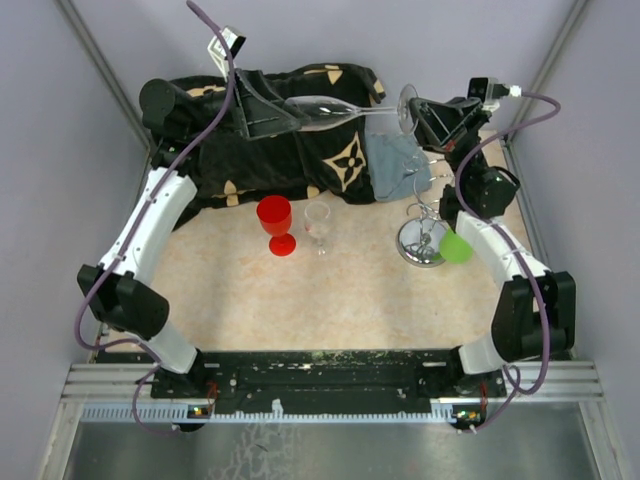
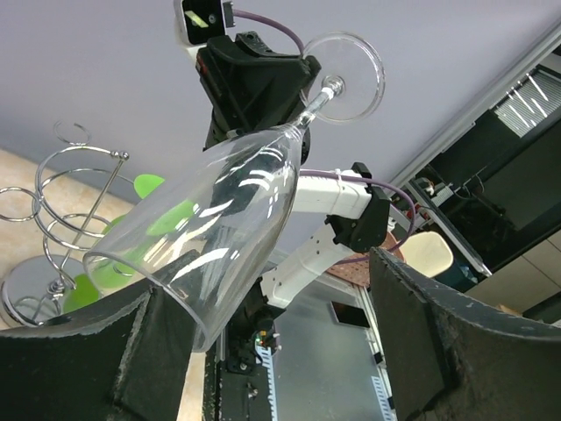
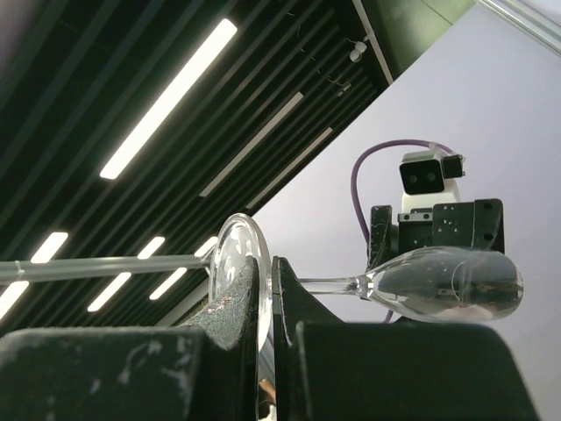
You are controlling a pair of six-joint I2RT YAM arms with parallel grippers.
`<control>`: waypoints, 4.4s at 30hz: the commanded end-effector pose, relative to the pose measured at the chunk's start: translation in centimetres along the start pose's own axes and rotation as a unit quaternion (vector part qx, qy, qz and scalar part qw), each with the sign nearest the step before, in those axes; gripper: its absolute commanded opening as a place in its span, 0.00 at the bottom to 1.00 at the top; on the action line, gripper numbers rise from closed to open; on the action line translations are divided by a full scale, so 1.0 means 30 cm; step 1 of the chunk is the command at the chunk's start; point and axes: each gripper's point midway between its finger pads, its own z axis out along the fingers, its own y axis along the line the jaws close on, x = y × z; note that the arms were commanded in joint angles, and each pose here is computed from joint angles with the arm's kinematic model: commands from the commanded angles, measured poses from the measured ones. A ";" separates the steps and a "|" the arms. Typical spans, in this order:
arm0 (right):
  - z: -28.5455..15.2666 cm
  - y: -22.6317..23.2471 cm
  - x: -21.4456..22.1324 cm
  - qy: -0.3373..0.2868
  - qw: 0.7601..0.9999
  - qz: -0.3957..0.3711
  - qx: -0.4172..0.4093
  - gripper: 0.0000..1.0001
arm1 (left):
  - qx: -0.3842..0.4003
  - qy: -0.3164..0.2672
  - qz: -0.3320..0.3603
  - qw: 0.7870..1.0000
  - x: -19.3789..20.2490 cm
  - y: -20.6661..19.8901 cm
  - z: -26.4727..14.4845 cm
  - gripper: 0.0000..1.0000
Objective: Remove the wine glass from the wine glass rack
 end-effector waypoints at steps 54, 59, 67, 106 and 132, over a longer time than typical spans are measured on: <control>-0.042 -0.144 -0.112 0.093 0.878 -0.310 0.353 0.87 | -0.460 -0.008 0.150 0.875 0.035 0.120 -0.600 0.00; -0.133 -0.191 -0.162 0.071 0.836 -0.328 0.433 0.88 | -0.583 -0.006 0.159 0.797 0.074 0.142 -0.762 0.00; -0.197 -0.209 -0.193 0.058 0.805 -0.344 0.480 0.89 | -0.632 0.065 0.107 0.765 0.240 0.170 -0.866 0.00; -0.376 -0.266 -0.263 0.008 0.736 -0.337 0.586 0.93 | -0.482 0.443 0.010 0.756 0.775 0.379 -0.679 0.00; -0.453 -0.206 -0.258 -0.011 0.711 -0.347 0.612 0.94 | -0.458 0.520 0.033 0.720 0.828 0.475 -0.571 0.14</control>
